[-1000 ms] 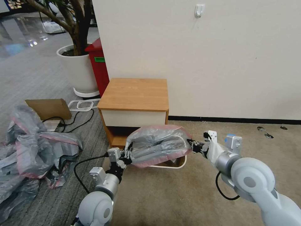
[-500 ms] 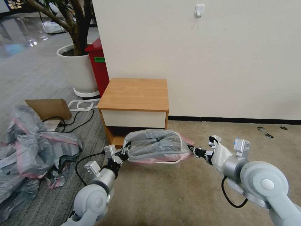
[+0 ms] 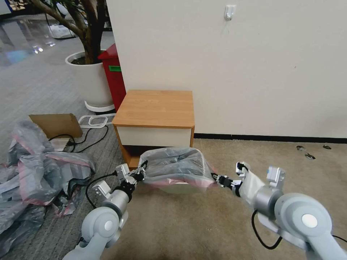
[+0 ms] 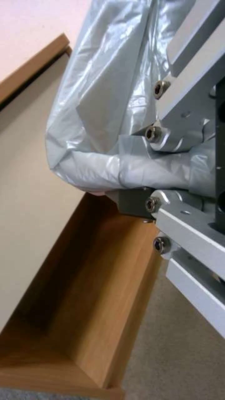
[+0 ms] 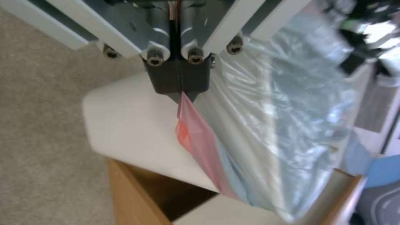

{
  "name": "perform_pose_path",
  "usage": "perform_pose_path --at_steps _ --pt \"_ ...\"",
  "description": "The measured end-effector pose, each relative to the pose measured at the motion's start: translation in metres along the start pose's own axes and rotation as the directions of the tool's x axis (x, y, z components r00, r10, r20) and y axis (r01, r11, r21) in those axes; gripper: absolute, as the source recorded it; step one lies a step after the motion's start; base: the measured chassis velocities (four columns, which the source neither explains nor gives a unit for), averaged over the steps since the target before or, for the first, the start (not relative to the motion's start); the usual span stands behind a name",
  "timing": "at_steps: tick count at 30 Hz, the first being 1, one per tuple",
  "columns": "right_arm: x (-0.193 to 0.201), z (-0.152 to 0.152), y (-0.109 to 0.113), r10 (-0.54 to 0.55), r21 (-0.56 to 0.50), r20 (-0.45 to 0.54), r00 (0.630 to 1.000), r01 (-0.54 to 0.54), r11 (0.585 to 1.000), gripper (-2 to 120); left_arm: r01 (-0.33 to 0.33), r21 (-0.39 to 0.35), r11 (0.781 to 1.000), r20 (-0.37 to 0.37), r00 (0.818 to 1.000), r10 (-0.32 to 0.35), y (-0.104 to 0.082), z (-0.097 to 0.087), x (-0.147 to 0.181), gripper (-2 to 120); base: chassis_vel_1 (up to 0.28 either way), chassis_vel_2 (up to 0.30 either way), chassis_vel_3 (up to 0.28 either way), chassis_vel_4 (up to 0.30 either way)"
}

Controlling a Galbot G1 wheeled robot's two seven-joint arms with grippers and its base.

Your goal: Pick up the garbage bag from the table and place it over the trash can.

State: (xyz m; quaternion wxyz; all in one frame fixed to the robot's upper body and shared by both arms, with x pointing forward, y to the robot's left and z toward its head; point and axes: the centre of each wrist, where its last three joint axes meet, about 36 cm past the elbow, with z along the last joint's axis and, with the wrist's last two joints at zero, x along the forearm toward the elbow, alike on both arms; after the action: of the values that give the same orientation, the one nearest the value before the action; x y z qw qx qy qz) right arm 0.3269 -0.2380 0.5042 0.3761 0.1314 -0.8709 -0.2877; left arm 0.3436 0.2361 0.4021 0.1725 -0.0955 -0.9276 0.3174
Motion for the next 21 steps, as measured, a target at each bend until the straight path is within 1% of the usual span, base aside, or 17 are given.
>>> perform_pose_path --at_steps 1,2,5,11,15,16,20,21 --pt "-0.007 0.004 -0.003 0.008 0.005 0.03 1.0 -0.008 1.0 0 -0.007 -0.001 1.0 -0.001 1.0 0.007 -0.002 -0.002 0.001 7 0.0 0.0 0.0 0.0" --pt "-0.007 0.004 -0.003 0.008 0.005 0.03 1.0 -0.008 1.0 0 -0.007 -0.001 1.0 -0.001 1.0 0.007 -0.002 -0.002 0.001 7 0.0 0.0 0.0 0.0" --pt "-0.014 0.008 -0.008 0.019 0.03 0.079 0.997 -0.021 0.999 0 -0.016 0.003 1.0 -0.009 1.0 0.016 -0.004 -0.004 0.003 7 0.0 0.0 0.0 0.0" --pt "-0.009 0.012 -0.005 0.006 0.032 0.099 0.995 -0.009 0.999 0 -0.012 0.007 1.0 -0.011 1.0 0.012 -0.004 -0.003 0.004 7 0.0 0.0 0.0 0.0" --pt "0.009 0.017 0.001 0.008 -0.007 0.145 0.989 -0.007 1.0 17 0.014 0.012 1.0 -0.014 1.0 -0.014 0.0 0.0 -0.002 7 0.0 0.0 0.0 0.0" --pt "0.009 0.017 0.001 0.008 -0.007 0.145 0.989 -0.007 1.0 17 0.014 0.012 1.0 -0.014 1.0 -0.014 0.0 0.0 -0.002 7 0.0 0.0 0.0 0.0" --pt "0.026 0.024 0.003 0.014 -0.079 0.213 0.977 0.003 0.997 36 0.033 0.012 0.999 -0.02 0.999 -0.033 0.005 0.003 -0.006 7 0.0 0.0 0.0 0.0" --pt "0.026 0.024 0.003 0.014 -0.079 0.213 0.977 0.003 0.997 36 0.033 0.012 0.999 -0.02 0.999 -0.033 0.005 0.003 -0.006 7 0.0 0.0 0.0 0.0"
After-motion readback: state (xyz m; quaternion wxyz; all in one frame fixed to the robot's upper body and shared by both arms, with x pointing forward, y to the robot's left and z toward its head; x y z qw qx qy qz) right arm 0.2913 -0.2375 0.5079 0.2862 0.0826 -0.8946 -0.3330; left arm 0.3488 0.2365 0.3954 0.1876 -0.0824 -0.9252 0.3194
